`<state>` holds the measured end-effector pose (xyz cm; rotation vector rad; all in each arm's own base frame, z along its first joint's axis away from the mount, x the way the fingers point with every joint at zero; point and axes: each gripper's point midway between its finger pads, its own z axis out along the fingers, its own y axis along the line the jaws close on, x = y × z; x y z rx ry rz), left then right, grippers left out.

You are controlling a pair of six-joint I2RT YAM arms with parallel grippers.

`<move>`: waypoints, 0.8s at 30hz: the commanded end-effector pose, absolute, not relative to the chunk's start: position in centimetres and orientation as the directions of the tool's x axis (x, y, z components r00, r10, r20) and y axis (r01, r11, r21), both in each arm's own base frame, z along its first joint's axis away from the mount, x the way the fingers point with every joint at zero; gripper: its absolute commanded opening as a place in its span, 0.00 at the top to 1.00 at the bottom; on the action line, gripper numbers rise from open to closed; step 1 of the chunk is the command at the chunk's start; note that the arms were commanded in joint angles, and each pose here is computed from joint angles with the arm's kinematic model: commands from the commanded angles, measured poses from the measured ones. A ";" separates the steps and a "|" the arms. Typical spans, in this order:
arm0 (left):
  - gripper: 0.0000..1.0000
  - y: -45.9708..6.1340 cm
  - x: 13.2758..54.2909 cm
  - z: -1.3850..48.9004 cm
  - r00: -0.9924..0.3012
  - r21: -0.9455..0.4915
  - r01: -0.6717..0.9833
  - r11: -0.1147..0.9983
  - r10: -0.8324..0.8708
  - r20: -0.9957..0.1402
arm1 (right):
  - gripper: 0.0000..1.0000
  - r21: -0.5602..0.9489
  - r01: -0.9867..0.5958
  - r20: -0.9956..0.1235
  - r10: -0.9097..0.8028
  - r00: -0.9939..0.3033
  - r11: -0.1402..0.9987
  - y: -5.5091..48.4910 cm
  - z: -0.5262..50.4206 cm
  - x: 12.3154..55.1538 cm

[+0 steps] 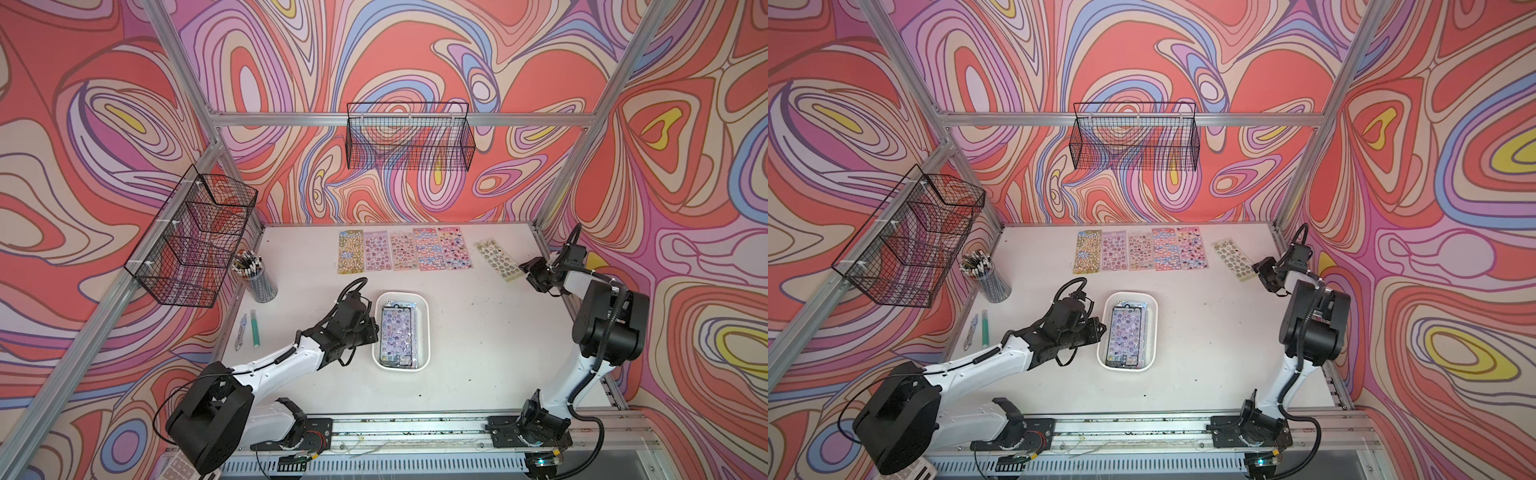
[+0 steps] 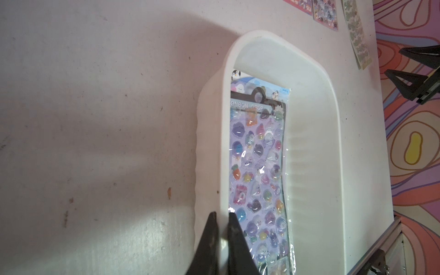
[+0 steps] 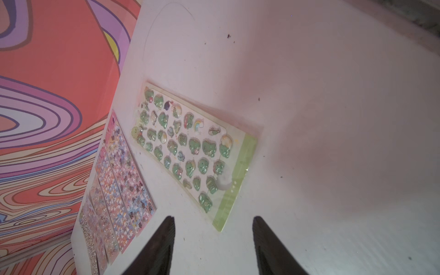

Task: Take the stickers out of the storage box
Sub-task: Place the sticker at the center of the board.

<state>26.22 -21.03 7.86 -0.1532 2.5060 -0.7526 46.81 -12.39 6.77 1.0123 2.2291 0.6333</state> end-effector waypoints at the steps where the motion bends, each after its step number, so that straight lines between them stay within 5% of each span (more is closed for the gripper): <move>1: 0.89 -21.5 27.1 9.1 -0.836 -0.582 0.047 0.812 -0.287 -0.467 | 0.46 0.650 0.503 -0.295 0.798 -0.525 0.571 -12.4 5.4 47.6; 24: 0.89 -21.9 27.7 8.1 -0.840 -0.581 0.030 0.813 -0.295 -0.455 | 0.50 0.652 0.512 -0.258 0.799 -0.544 0.559 -10.9 1.3 50.3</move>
